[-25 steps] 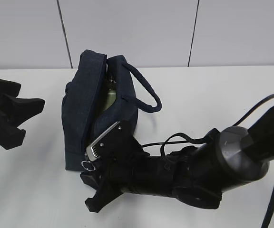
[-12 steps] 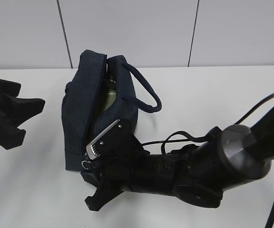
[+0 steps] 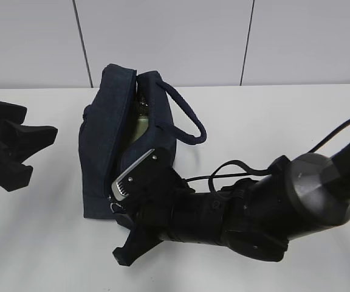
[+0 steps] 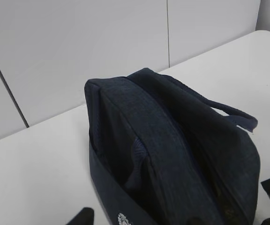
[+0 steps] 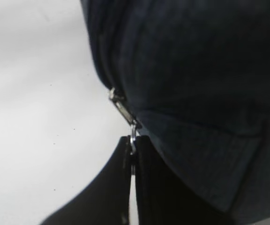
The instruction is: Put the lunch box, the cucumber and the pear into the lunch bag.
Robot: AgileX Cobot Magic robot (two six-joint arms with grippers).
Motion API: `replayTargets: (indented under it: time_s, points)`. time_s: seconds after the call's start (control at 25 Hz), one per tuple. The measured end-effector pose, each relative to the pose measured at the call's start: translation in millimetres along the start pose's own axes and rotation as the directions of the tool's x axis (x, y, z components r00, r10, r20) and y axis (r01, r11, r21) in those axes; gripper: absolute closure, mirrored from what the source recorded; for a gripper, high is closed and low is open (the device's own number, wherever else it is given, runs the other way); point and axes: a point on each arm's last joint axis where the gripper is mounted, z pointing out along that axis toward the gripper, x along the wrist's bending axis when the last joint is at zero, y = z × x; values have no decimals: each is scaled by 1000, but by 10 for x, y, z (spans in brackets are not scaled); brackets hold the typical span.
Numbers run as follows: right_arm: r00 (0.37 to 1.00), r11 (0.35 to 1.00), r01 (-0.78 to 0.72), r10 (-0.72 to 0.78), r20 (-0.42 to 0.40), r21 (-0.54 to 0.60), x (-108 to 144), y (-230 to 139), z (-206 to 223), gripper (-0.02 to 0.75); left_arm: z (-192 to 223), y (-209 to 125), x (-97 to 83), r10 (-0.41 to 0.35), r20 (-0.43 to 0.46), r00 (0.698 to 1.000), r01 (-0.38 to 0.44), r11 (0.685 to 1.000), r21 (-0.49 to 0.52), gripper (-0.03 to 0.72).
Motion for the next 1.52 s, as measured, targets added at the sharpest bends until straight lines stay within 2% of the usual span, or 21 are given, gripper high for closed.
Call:
replayTargets:
  time_s: [0.52,0.84,1.0,1.24,1.52]
  points:
    - [993,990,120,-121,-7,-77,62,546,-471,738,0,1,1,-1,-1,1000,1,1000,-2,345]
    - [988,984,148,-151,-28,-97,91,639,-543,738,0,-2,-2,-1,2,1000,1,1000,2,346]
    - [987,977,161,-163,-2,-136,68,837,-580,738,0,-20,-20,-1,22,1000,1,1000,22,346]
    - [984,977,176,-170,56,-124,0,1038,-581,738,-5,-66,-67,-3,73,997,-2,997,73,347]
    - [983,978,177,-170,69,-109,-16,1054,-580,738,8,-128,-101,-80,123,989,62,988,141,348]
